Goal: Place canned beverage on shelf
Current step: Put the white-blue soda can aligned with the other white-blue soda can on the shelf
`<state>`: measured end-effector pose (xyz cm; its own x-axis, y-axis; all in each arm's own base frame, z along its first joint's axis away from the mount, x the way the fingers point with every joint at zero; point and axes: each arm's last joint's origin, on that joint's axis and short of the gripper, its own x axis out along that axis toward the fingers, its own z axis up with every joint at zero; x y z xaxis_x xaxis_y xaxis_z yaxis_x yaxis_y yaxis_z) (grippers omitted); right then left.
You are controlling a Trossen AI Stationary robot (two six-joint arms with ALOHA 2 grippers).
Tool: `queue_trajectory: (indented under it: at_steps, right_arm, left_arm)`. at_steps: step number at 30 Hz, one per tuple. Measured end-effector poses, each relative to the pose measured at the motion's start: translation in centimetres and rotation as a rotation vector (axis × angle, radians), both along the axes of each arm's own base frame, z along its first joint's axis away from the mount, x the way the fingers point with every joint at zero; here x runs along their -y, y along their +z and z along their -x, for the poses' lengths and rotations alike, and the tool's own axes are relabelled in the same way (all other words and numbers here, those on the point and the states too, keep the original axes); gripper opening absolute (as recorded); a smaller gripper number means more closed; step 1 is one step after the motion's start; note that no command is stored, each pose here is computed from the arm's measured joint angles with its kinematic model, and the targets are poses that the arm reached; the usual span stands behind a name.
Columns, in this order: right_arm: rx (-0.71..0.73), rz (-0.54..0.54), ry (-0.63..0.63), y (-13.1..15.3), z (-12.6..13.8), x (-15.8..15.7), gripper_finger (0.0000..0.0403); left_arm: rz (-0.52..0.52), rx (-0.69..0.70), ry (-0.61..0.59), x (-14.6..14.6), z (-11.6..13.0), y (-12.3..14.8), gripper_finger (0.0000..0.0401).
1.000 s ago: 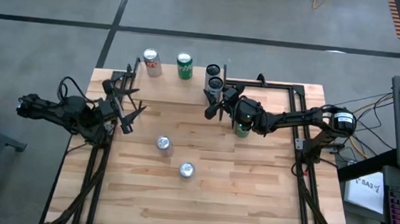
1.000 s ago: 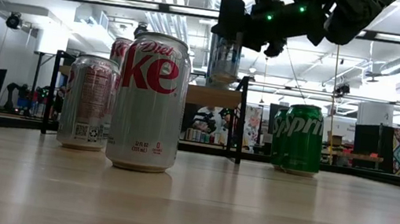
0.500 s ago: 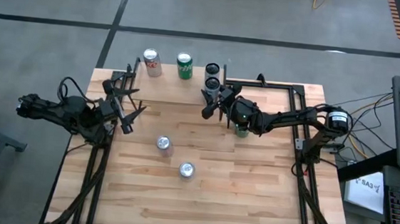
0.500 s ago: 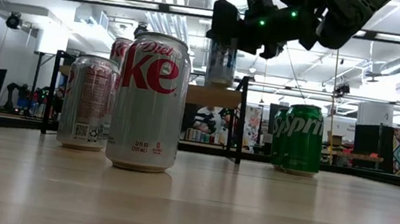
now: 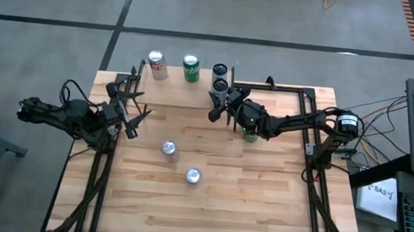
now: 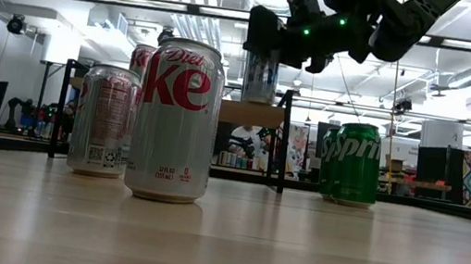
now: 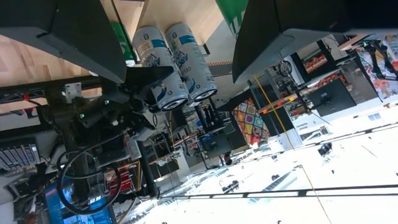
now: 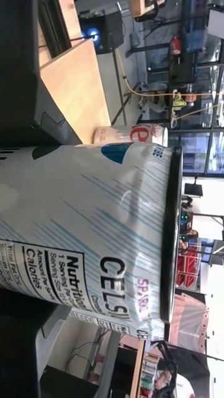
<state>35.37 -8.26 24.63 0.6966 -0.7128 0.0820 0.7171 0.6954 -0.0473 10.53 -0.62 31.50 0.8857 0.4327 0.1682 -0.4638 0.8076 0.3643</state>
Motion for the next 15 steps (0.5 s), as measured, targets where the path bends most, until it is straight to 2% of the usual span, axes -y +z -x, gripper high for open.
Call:
queue_trajectory:
  at_steps: [15]
  right_arm:
    - [0.015,0.003,-0.024,0.45,0.02,0.78,0.0233]
  left_arm:
    - [0.000,0.000,0.000,0.00,0.00,0.00,0.0278]
